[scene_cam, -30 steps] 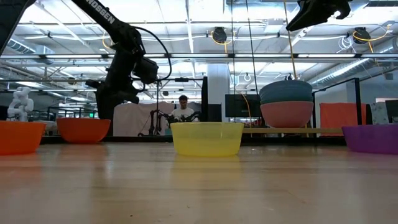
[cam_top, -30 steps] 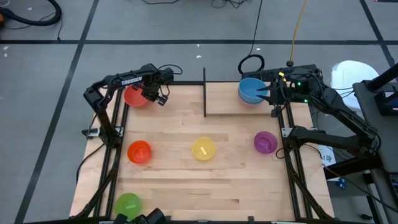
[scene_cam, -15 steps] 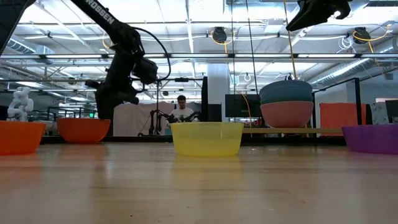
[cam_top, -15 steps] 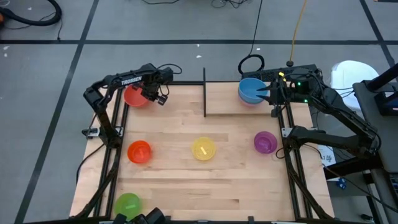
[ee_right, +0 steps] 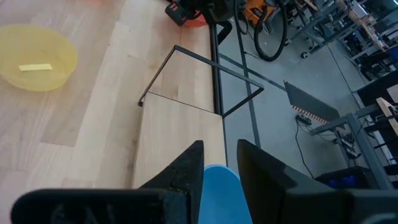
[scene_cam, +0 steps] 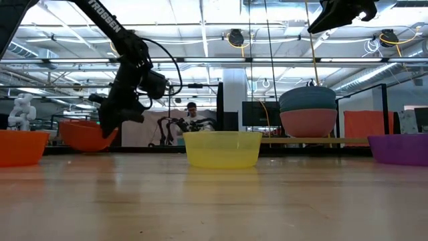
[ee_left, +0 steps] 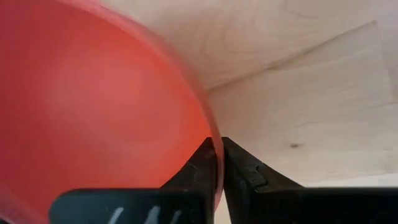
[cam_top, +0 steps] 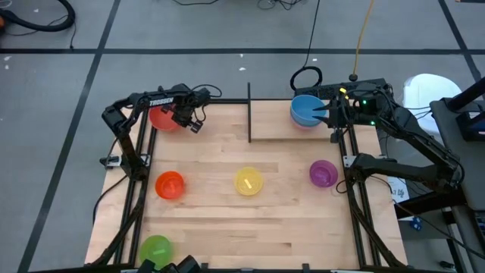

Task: Place and stack bowls onto a shelf
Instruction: Stack the orange bowl on top of the blue bowl on the shelf

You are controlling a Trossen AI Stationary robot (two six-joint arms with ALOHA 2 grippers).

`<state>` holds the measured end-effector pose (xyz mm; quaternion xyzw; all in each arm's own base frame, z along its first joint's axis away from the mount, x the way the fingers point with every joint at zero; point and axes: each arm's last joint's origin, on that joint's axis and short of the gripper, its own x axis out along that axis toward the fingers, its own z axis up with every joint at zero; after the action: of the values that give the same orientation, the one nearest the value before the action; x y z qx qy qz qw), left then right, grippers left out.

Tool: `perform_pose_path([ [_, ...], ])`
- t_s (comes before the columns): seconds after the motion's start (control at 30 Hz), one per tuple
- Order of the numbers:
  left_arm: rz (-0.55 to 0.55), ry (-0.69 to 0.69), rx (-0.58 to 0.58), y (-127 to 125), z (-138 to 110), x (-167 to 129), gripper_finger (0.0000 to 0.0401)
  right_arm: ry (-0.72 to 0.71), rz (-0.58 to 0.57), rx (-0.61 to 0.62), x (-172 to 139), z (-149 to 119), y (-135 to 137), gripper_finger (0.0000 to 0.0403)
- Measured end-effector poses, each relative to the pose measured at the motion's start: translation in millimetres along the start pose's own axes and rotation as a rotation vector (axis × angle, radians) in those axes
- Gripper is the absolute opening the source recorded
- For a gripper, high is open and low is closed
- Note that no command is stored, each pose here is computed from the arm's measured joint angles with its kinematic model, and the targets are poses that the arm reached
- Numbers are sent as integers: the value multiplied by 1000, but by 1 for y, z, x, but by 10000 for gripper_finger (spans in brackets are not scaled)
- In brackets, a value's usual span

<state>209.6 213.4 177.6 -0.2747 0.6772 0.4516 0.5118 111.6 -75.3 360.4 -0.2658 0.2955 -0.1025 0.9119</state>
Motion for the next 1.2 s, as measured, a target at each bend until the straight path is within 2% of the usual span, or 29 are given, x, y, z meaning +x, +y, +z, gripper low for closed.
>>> perform_pose_path([
  [0.2,20,-12,24,-1,0,-4,8,0,-1,-3,0,0,0,89],
  [0.33,15,-49,89,-10,2,-24,8,27,-35,-20,-2,-1,-1,89],
  [0.5,9,-142,331,-37,-5,-72,8,29,-41,-71,-3,-1,0,89],
  [0.63,-6,-254,582,-67,-24,-122,8,25,-38,-91,-3,-1,0,89],
  [0.77,-176,-359,777,-98,-56,-170,8,-2,-11,-91,-3,0,1,89],
  [0.93,-346,-489,967,-126,-100,-216,8,-145,122,-79,-3,4,5,89],
  [1.07,-457,-577,1033,-145,-127,-235,8,-205,232,8,3,7,7,89],
  [1.2,-572,-637,1021,-161,-139,-243,8,-226,309,-1,20,15,10,89],
])
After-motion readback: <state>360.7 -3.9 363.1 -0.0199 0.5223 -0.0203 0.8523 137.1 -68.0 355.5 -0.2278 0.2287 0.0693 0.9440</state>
